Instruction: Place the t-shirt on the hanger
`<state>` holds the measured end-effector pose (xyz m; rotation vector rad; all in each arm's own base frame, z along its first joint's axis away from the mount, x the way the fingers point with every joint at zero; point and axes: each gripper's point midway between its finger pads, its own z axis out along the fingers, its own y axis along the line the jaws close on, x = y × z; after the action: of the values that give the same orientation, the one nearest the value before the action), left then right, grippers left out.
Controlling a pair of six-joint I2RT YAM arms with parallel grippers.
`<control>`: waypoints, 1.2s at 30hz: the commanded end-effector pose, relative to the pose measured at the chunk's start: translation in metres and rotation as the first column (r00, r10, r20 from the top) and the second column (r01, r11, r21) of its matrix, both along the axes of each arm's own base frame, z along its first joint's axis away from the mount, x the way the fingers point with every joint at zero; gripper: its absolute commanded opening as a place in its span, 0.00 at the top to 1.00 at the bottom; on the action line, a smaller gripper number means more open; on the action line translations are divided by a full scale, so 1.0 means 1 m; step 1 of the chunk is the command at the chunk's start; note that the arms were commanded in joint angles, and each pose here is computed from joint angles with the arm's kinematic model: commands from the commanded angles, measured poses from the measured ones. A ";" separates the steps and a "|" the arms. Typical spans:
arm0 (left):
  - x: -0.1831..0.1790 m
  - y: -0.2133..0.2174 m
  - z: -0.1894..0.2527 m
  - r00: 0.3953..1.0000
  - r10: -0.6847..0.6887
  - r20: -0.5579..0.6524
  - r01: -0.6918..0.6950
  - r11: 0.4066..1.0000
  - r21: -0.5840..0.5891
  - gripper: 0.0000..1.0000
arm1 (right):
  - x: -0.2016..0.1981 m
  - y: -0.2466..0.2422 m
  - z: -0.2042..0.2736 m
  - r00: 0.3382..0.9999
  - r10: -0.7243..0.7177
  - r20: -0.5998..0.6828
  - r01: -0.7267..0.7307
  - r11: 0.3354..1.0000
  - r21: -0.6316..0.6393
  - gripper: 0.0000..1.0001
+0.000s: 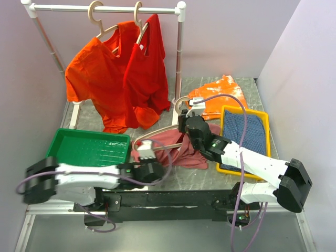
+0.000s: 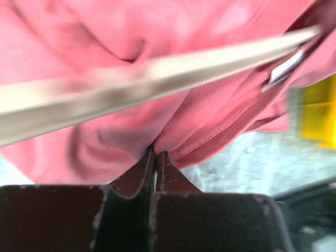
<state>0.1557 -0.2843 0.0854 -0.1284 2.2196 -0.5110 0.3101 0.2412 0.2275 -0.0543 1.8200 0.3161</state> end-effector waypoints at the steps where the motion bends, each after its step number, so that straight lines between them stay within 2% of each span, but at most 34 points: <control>1: 0.009 0.021 0.029 0.995 0.101 0.025 -0.093 0.974 -0.208 0.99 | 0.005 -0.010 0.055 0.990 -0.067 0.127 0.055 0.994 0.096 1.00; 2: 0.009 0.026 0.043 0.993 0.112 0.035 -0.099 0.959 -0.265 0.99 | 0.005 -0.013 0.051 0.989 -0.072 0.131 0.061 0.994 0.091 1.00; 7: 0.019 0.056 0.061 0.983 0.185 0.014 -0.165 0.905 -0.393 0.99 | 0.004 -0.021 0.060 0.982 -0.106 0.156 0.089 0.990 0.110 1.00; 10: 0.022 0.070 0.069 0.978 0.207 0.014 -0.181 0.884 -0.431 0.99 | 0.005 -0.027 0.060 0.978 -0.125 0.169 0.109 0.989 0.101 1.00; 17: 0.030 0.096 0.134 0.960 0.260 0.101 -0.185 0.864 -0.469 0.99 | 0.005 -0.036 0.064 0.969 -0.152 0.195 0.139 0.987 0.079 1.00; 22: 0.031 0.102 0.169 0.959 0.238 0.151 -0.149 0.884 -0.444 0.99 | 0.009 -0.040 0.068 0.960 -0.183 0.212 0.176 0.983 0.050 1.00; 26: 0.033 0.111 0.195 0.952 0.236 0.195 -0.139 0.901 -0.410 0.99 | 0.007 -0.044 0.073 0.954 -0.186 0.234 0.173 0.982 0.075 1.00; 31: 0.034 0.114 0.180 0.961 0.217 0.170 -0.145 0.923 -0.357 0.99 | 0.002 -0.050 0.081 0.949 -0.200 0.244 0.177 0.978 0.111 1.00; 36: 0.032 0.109 0.163 0.969 0.206 0.137 -0.139 0.912 -0.387 0.99 | 0.001 -0.047 0.081 0.955 -0.172 0.243 0.153 0.984 0.095 1.00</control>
<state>0.1888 -0.1760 0.2556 -0.4685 1.8891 -0.8012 0.3120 0.2057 0.3044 0.1030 1.5666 0.3031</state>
